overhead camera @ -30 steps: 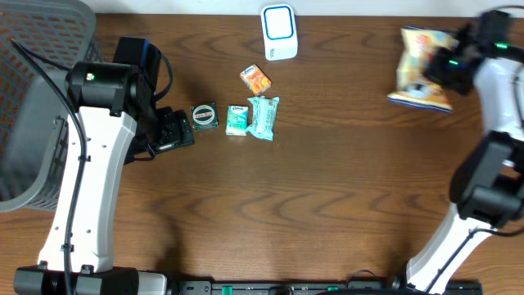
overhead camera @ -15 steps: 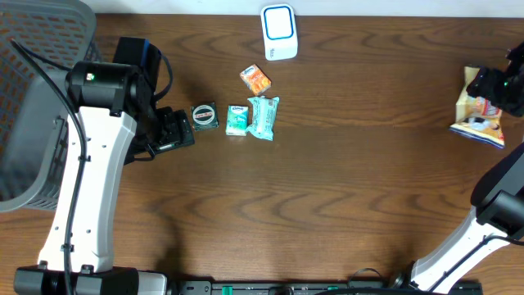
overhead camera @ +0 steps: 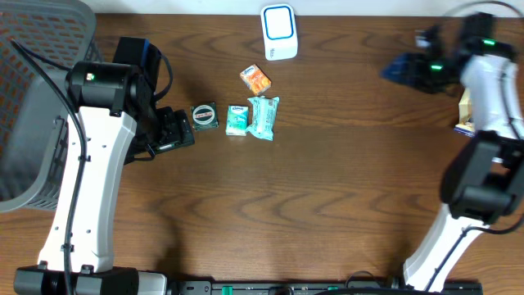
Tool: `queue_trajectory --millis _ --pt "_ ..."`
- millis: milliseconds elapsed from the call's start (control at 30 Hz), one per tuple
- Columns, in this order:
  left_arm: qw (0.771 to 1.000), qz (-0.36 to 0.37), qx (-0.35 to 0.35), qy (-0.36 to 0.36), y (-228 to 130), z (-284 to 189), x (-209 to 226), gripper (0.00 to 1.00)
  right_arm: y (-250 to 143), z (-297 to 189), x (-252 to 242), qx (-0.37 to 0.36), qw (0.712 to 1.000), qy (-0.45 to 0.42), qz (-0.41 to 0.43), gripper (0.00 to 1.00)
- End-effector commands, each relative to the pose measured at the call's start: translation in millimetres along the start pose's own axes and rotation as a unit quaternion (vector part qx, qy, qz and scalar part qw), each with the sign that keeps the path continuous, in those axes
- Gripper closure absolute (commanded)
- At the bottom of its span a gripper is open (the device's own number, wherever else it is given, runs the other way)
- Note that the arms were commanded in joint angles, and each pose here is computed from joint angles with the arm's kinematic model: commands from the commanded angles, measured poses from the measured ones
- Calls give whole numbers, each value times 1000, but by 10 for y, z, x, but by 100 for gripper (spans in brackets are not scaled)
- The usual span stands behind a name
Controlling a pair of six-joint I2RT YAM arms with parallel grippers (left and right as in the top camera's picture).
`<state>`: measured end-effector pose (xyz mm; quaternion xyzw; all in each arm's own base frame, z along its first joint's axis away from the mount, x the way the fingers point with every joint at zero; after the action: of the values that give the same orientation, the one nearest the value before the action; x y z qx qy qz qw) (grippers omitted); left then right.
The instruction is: Scan the item barcode
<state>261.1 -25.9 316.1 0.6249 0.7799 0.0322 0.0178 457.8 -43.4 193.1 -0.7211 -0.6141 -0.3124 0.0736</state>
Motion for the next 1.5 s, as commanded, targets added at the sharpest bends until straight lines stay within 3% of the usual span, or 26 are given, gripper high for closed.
queue_trajectory --millis 0,100,233,333,533,600,667,767,1000,1467 --pt "1000 -2 2 7 7 13 15 3 -191 333 633 49 995 59 -62 23" --pt "1000 -2 1 7 8 13 15 2 -360 565 1021 79 989 64 -104 8" --pt "1000 -2 2 7 7 13 15 2 -604 836 1433 101 988 9 -119 2" --pt "1000 -2 1 7 8 13 15 2 -717 943 1584 99 991 -39 -80 1" --pt "1000 -2 1 7 8 13 15 2 -950 1067 1865 121 990 -40 -65 1" --pt "1000 -2 2 7 7 13 15 2 -1042 1131 1973 128 988 -37 -80 21" --pt "1000 -2 2 7 7 13 15 2 -1124 1194 2066 131 986 -38 -93 29" --pt "1000 -2 2 7 7 13 15 2 -1239 1305 2161 114 986 -84 -84 31" --pt "1000 -2 2 7 7 13 15 2 -1467 1586 2248 70 980 -179 -52 46" --pt "1000 -2 2 7 7 13 15 2 -1640 1992 1866 83 948 -298 -70 49"
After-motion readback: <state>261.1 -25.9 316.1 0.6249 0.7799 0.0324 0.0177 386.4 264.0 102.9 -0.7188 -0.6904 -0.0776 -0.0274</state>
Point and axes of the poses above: each gripper's point midway between its finger pads, its own z axis out along the fingers, its own x axis along the line the jaws close on, y = z × x, the point moved 9 cm from there along -z, back along the fingers, and after that the axes turned 6 degrees about z, right-handed, at the moved point
